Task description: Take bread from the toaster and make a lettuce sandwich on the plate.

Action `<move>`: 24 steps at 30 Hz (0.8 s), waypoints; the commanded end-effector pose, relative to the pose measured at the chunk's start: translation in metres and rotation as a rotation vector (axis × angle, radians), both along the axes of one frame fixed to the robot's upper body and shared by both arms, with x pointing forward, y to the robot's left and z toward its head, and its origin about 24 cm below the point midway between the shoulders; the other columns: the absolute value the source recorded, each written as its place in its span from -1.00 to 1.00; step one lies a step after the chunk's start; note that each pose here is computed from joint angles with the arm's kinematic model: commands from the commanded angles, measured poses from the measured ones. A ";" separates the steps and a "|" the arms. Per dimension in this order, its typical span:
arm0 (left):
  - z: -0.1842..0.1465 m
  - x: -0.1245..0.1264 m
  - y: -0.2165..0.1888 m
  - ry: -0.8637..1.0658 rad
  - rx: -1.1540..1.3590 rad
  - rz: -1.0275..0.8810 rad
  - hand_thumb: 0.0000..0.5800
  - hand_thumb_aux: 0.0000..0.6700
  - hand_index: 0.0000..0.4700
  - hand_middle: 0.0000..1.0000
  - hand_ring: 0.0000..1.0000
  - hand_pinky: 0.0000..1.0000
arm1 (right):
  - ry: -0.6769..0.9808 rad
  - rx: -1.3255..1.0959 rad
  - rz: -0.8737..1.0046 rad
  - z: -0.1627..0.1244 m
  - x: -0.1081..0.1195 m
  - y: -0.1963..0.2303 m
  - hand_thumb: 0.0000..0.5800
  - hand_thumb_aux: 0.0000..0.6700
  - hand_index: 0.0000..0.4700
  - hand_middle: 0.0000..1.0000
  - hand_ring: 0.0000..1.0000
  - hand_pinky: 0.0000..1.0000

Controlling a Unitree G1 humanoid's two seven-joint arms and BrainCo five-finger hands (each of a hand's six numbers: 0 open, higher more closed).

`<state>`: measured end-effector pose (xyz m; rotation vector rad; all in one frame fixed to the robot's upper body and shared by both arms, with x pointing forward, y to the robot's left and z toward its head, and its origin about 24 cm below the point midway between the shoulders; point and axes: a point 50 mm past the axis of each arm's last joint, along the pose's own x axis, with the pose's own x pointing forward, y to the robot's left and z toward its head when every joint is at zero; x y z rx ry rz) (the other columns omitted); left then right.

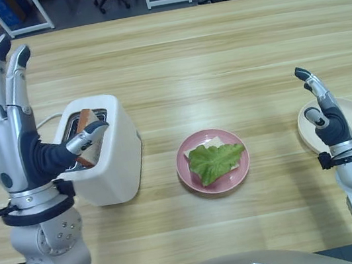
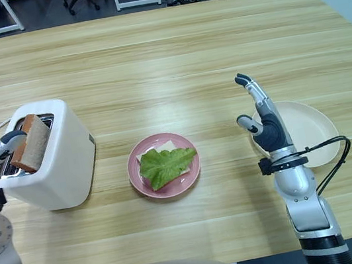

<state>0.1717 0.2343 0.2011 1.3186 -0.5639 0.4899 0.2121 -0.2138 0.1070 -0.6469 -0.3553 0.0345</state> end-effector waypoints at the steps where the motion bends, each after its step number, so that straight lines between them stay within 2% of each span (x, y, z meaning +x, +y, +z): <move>1: -0.044 0.004 0.018 0.254 0.025 0.124 -1.00 -1.00 -1.00 -1.00 -1.00 -1.00 | 0.032 0.009 -0.005 -0.007 0.000 0.001 -1.00 -1.00 -1.00 -1.00 -1.00 -1.00; 8: -0.099 0.004 0.029 0.560 -0.162 0.179 -1.00 -1.00 -1.00 -1.00 -1.00 -1.00 | 0.042 -0.003 -0.003 -0.009 0.000 0.002 -1.00 -1.00 -1.00 -1.00 -1.00 -1.00; 14: -0.104 0.004 0.041 0.581 -0.238 0.282 -1.00 -1.00 -1.00 -1.00 -1.00 -1.00 | 0.054 -0.011 -0.005 -0.012 -0.001 0.002 -1.00 -1.00 -1.00 -1.00 -1.00 -1.00; 15: -0.103 0.004 0.042 0.574 -0.246 0.288 -0.48 -0.72 -0.72 -1.00 -1.00 -1.00 | 0.055 -0.012 -0.006 -0.013 -0.001 0.002 -1.00 -1.00 -1.00 -1.00 -1.00 -1.00; 16: -0.101 0.005 0.042 0.566 -0.253 0.288 0.41 -0.08 -0.08 -1.00 -1.00 -1.00 | 0.055 -0.014 -0.007 -0.013 -0.001 0.002 -1.00 -1.00 -1.00 -1.00 -1.00 -1.00; 17: -0.100 0.005 0.041 0.551 -0.258 0.282 0.84 0.44 0.44 -1.00 -1.00 -1.00 | 0.056 -0.016 -0.007 -0.013 -0.001 0.002 -1.00 -1.00 -1.00 -1.00 -1.00 -1.00; 18: -0.097 0.005 0.039 0.532 -0.262 0.273 1.00 1.00 1.00 -1.00 -1.00 -1.00 | 0.056 -0.019 -0.007 -0.013 -0.001 0.002 -1.00 -1.00 -1.00 -1.00 -1.00 -1.00; 19: -0.095 0.006 0.037 0.513 -0.269 0.259 1.00 1.00 1.00 0.99 0.99 0.99 | 0.057 -0.023 -0.008 -0.013 -0.001 0.002 -1.00 -1.00 -1.00 -1.00 -1.00 -1.00; 24: -0.081 0.008 0.024 0.394 -0.245 0.177 1.00 1.00 1.00 1.00 1.00 1.00 | 0.059 -0.034 -0.014 -0.015 -0.002 0.001 -1.00 -1.00 -1.00 -1.00 -1.00 -1.00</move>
